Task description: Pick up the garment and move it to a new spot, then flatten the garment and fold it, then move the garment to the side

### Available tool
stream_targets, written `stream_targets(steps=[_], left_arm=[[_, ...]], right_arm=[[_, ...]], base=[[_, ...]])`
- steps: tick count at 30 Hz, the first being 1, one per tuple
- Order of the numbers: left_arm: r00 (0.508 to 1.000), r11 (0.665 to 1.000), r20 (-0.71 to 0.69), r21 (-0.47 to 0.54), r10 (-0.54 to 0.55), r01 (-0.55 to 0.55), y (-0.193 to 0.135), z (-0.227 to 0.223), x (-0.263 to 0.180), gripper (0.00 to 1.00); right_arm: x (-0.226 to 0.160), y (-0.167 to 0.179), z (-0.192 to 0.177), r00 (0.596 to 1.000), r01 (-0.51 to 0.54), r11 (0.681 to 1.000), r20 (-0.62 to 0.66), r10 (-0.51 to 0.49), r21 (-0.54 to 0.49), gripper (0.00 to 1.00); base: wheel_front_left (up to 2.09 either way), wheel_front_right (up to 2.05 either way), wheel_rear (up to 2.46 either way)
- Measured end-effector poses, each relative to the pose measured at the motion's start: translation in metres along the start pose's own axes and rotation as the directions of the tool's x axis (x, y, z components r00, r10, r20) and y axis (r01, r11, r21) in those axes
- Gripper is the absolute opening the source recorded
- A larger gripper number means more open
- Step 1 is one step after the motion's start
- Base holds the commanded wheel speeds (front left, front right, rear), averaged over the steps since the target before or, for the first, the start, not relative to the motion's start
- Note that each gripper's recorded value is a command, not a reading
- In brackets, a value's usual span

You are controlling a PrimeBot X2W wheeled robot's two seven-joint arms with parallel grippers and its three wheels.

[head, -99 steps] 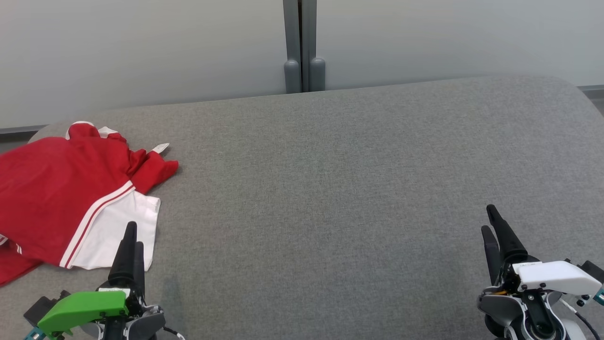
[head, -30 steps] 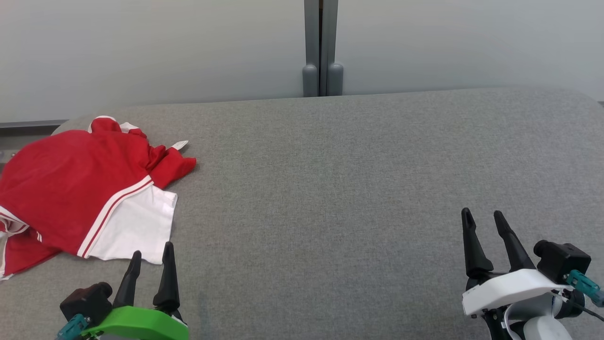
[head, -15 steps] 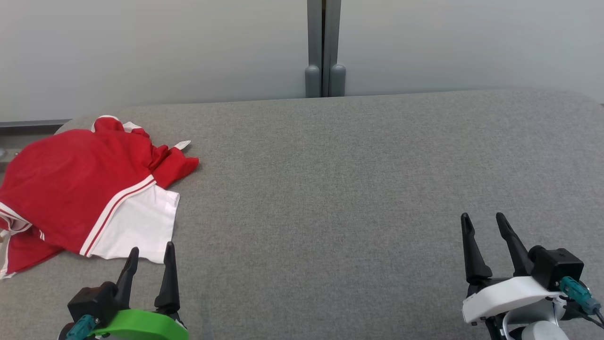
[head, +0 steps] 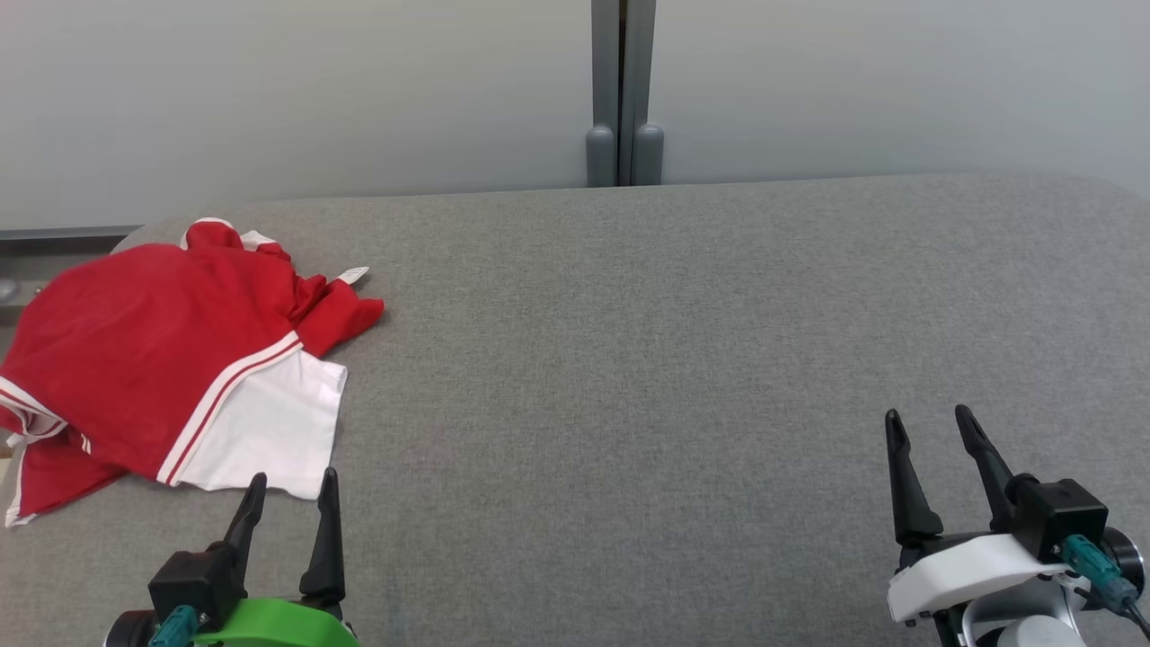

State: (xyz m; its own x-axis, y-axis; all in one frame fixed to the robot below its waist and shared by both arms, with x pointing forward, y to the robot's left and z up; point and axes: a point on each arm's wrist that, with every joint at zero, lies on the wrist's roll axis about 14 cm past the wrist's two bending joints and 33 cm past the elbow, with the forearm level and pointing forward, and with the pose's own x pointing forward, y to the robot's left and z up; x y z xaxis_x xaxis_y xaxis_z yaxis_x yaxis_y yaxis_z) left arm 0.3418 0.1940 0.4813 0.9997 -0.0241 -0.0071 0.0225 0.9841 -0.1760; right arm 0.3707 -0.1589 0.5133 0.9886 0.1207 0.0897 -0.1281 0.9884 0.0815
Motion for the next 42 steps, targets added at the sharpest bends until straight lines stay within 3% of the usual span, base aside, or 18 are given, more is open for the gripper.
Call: stream_targets(steps=[18, 33, 42], left_arm=[[1.0, 0.993, 0.008, 0.113, -0.019, 0.018, 0.0, 0.0, -0.003, 1.0], [1.0, 0.996, -0.014, 0.092, -0.015, 0.016, 0.0, -0.008, -0.004, 1.0], [0.999, 0.997, -0.011, 0.076, 0.034, -0.033, 0.012, -0.008, -0.016, 1.0]], right_arm=[[-0.005, -0.003, -0.004, 1.0, -0.006, 0.995, -0.003, 0.006, -0.098, 1.0], [-0.006, -0.006, -0.007, 1.0, 0.003, 0.996, -0.011, -0.004, -0.093, 1.0], [-0.001, 0.012, -0.015, 0.998, -0.055, 0.995, -0.036, 0.052, -0.08, 1.0]], base=[[0.0, 0.0, 0.0], [0.0, 0.0, 0.0], [0.0, 0.0, 0.0]])
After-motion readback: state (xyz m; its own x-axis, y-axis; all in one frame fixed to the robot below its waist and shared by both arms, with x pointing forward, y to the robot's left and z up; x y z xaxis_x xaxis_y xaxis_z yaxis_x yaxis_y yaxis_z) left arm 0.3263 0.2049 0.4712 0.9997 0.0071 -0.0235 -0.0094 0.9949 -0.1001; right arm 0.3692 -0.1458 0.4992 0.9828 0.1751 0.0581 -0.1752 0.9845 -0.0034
